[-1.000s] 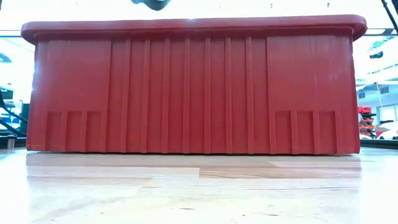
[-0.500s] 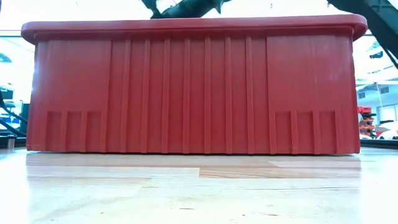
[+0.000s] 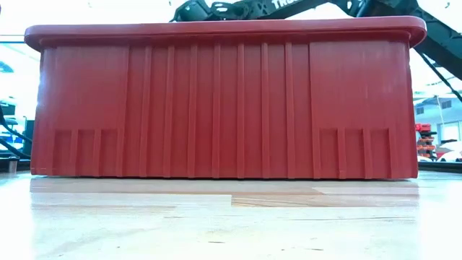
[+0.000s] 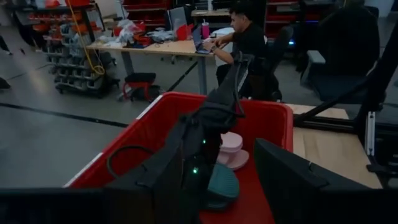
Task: Pick and place slides into bin
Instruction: Put the black slide in the red bin
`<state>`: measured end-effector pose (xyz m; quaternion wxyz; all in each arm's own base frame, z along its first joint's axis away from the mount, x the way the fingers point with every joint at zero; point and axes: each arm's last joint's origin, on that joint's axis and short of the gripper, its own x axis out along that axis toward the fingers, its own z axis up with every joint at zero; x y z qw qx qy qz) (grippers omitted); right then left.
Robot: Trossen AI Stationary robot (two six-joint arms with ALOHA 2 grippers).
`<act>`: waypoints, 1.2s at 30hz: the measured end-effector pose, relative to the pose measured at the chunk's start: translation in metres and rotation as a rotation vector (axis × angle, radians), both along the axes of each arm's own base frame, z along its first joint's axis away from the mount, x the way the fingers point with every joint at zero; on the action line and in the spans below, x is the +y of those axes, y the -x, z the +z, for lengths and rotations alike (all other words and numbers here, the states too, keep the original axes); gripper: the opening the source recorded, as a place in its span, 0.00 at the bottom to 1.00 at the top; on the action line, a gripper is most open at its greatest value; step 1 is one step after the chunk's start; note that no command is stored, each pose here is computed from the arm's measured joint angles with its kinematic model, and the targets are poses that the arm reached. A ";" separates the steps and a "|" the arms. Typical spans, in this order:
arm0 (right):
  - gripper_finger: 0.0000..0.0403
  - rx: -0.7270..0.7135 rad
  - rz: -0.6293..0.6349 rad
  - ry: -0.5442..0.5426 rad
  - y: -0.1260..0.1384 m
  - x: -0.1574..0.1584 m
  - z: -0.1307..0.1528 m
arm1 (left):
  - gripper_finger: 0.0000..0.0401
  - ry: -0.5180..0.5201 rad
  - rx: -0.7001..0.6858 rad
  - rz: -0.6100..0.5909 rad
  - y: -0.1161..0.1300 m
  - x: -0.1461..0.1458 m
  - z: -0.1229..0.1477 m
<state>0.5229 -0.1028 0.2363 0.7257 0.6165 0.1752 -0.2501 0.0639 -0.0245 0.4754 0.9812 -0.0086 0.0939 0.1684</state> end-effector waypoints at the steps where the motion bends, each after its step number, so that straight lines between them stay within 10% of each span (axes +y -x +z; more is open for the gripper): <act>1: 0.11 -0.016 -0.007 -0.008 -0.002 0.000 -0.001 | 0.50 -0.002 0.000 0.000 0.001 0.001 0.000; 27: 0.13 -0.005 -0.025 -0.167 -0.013 -0.018 -0.050 | 0.48 0.009 0.004 -0.017 0.015 0.014 -0.002; 36: 0.29 0.069 -0.052 -0.201 -0.009 -0.016 -0.056 | 0.48 0.038 -0.004 -0.011 0.015 0.014 -0.003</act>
